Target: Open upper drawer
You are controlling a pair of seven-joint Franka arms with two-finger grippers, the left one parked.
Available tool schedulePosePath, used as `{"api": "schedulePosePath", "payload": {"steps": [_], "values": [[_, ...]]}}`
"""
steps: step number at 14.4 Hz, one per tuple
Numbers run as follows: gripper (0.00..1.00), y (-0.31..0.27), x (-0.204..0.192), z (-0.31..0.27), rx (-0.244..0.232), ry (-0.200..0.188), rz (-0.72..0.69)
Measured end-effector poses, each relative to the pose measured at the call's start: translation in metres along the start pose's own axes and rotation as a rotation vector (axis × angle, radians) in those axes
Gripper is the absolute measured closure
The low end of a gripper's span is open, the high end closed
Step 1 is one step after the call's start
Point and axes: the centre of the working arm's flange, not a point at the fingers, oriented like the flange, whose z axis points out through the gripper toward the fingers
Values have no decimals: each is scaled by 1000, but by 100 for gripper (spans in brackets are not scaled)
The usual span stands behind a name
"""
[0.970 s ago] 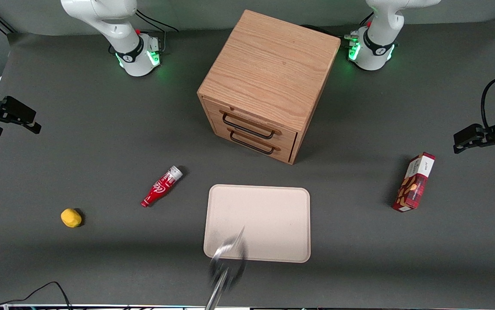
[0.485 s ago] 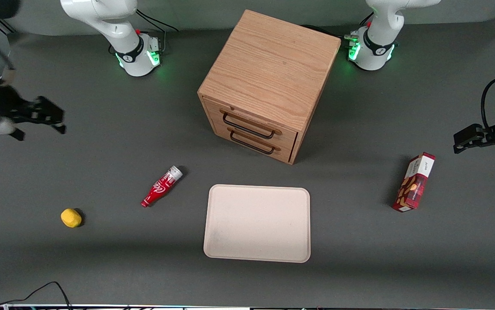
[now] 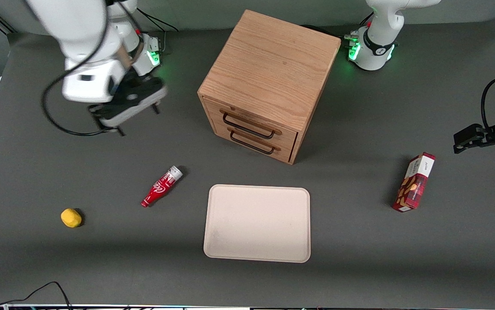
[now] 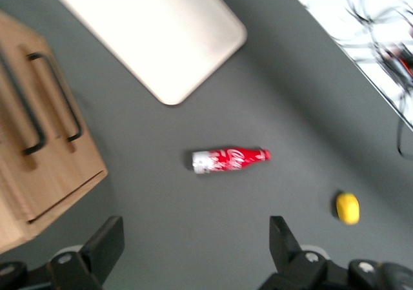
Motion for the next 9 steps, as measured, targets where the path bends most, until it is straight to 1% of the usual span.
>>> {"api": "schedulePosePath", "payload": {"steps": [2, 4, 7, 8, 9], "values": [[0, -37, 22, 17, 42, 10, -95], [0, -65, 45, 41, 96, 41, -158], [0, -76, 75, 89, 182, 85, -192], [0, -74, 83, 106, 215, 101, -211], [0, -72, 89, 122, 259, 113, -234]]}}
